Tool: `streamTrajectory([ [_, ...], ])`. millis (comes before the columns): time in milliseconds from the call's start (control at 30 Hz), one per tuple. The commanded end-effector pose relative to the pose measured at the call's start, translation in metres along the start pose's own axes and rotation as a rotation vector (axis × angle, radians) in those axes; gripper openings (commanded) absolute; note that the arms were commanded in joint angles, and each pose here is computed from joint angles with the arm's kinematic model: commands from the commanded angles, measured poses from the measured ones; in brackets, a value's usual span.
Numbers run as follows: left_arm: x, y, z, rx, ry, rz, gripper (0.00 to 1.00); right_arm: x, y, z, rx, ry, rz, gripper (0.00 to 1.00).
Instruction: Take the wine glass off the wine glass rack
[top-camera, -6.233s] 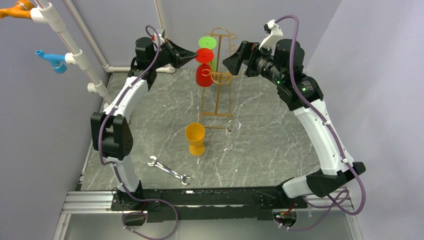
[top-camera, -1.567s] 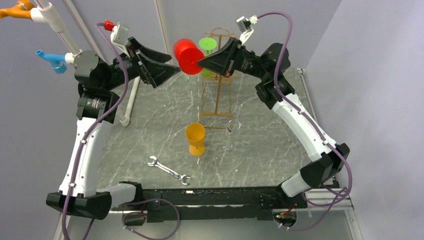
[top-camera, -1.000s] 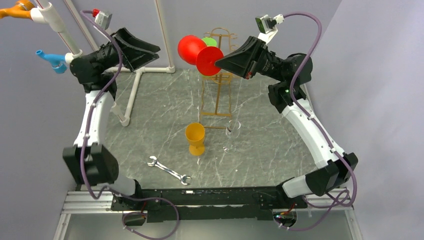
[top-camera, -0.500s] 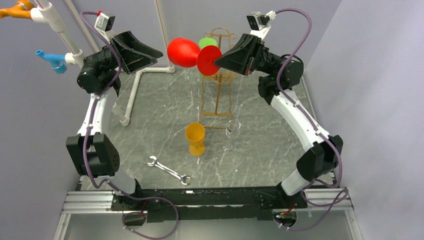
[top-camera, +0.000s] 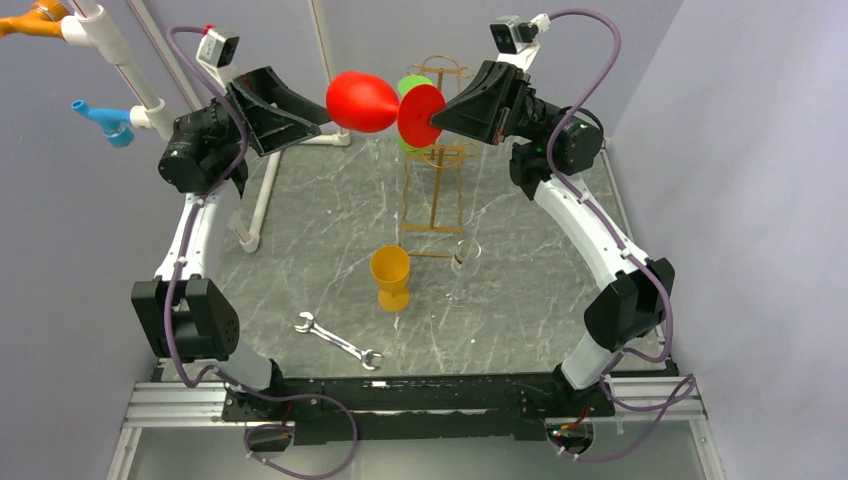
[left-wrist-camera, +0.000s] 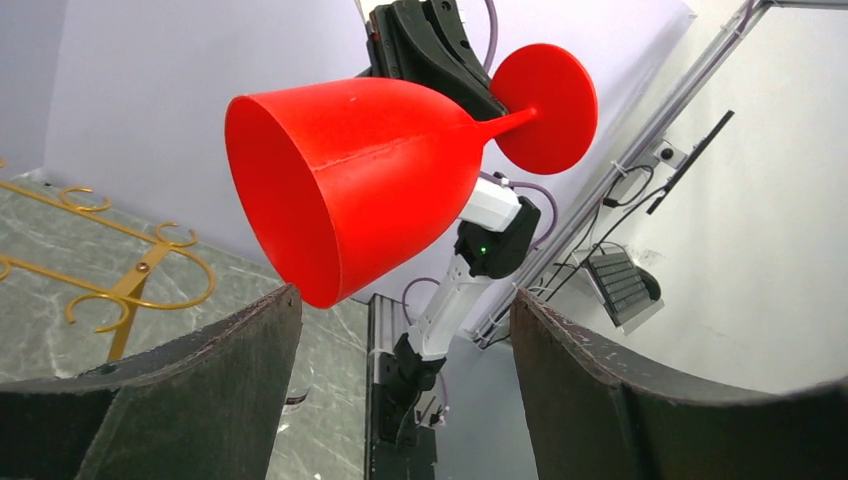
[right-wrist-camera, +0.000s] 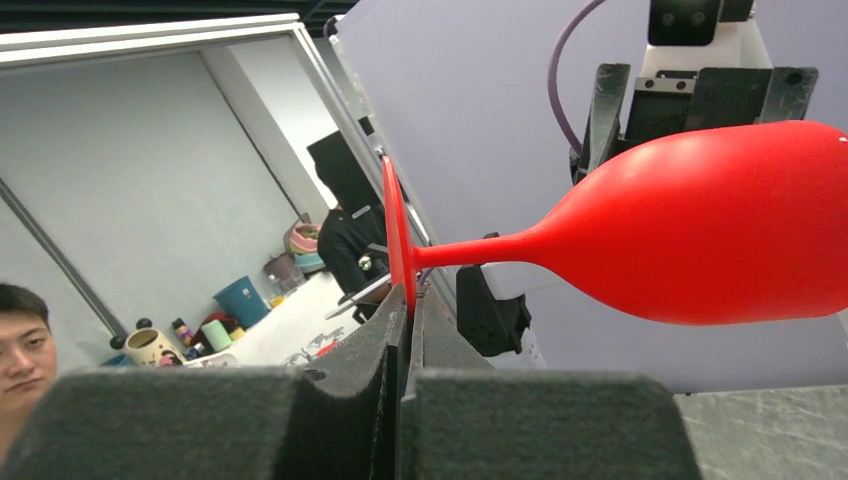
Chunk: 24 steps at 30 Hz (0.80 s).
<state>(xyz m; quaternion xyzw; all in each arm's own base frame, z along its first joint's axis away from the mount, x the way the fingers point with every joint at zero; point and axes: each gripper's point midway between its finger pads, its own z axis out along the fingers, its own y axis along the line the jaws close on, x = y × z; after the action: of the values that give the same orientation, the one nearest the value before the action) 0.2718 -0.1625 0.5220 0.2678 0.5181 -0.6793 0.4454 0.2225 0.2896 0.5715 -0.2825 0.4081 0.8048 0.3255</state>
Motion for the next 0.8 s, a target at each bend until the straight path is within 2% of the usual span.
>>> streamTrajectory([
  [0, 0.003, -0.029, 0.011, 0.086, 0.001, 0.113, 0.79, -0.006, 0.030, 0.005, -0.093, -0.009, -0.074, 0.00],
  [233, -0.003, -0.046, 0.018, 0.137, -0.024, 0.149, 0.75, -0.005, 0.030, 0.004, -0.104, -0.005, -0.062, 0.00],
  [400, -0.001, -0.066, 0.029, 0.200, -0.016, 0.157, 0.67, -0.004, 0.029, 0.003, -0.109, -0.006, -0.058, 0.00],
  [667, -0.006, -0.100, 0.031, 0.263, -0.040, 0.181, 0.40, -0.005, 0.027, 0.000, -0.139, -0.019, -0.032, 0.00],
  [767, -0.008, -0.110, 0.032, 0.264, -0.050, 0.198, 0.25, -0.005, 0.028, 0.000, -0.146, -0.024, -0.029, 0.00],
])
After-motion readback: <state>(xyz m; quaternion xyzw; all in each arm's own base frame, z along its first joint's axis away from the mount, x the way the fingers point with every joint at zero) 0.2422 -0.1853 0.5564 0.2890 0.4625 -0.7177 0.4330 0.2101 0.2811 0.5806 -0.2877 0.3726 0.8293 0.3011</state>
